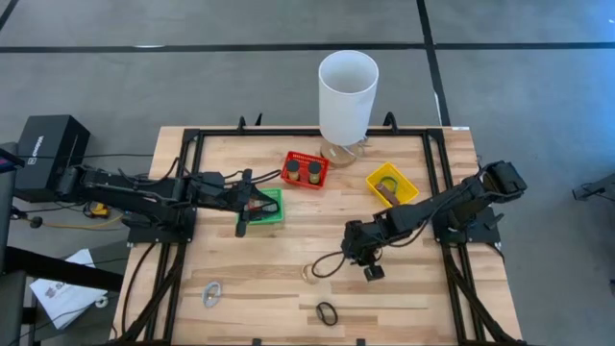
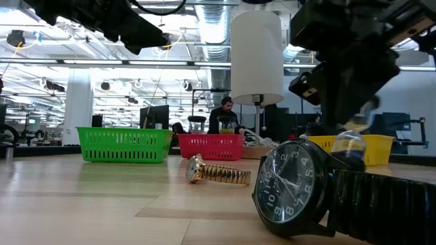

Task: Pick & Place Office items
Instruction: Put the black hourglass into the red bin

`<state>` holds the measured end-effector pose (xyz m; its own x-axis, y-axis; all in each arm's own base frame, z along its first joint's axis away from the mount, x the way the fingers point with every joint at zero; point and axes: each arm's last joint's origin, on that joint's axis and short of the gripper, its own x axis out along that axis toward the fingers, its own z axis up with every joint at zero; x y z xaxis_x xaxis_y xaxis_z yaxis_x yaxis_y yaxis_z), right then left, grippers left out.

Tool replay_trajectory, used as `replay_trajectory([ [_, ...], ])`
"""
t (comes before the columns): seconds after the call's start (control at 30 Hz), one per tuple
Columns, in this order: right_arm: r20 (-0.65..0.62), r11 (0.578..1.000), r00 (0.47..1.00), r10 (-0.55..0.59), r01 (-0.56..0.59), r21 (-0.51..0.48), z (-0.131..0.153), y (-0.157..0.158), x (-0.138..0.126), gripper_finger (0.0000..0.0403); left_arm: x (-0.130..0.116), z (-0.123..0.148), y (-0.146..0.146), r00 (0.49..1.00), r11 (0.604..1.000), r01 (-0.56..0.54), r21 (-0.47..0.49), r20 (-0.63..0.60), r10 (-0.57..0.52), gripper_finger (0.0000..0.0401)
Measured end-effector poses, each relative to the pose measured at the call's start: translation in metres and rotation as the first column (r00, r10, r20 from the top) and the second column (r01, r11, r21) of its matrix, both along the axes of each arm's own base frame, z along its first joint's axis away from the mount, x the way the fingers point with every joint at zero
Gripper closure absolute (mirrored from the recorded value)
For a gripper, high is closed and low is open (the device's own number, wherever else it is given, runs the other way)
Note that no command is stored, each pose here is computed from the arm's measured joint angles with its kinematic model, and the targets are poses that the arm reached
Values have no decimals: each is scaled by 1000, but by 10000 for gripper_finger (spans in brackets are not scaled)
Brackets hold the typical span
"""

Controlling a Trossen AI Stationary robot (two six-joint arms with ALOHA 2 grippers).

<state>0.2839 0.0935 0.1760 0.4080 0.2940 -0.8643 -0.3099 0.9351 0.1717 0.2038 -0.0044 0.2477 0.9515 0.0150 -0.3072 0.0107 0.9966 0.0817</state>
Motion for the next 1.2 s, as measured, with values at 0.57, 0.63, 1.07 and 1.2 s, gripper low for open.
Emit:
replay_trajectory([
  [0.57,114,1000,993,22,-24,8,13,1,14,262,0,0,0,1000,1000,0,1,1,0,252],
  [0.63,155,999,987,42,-43,3,23,2,19,246,0,0,0,1000,1000,0,1,1,0,252],
  [1.07,-49,974,999,4,-15,-226,60,-20,17,168,0,0,0,1000,1000,0,1,2,0,252],
  [1.2,-140,972,988,-71,37,-234,57,-30,11,164,0,0,0,1000,1000,0,1,1,0,252],
])
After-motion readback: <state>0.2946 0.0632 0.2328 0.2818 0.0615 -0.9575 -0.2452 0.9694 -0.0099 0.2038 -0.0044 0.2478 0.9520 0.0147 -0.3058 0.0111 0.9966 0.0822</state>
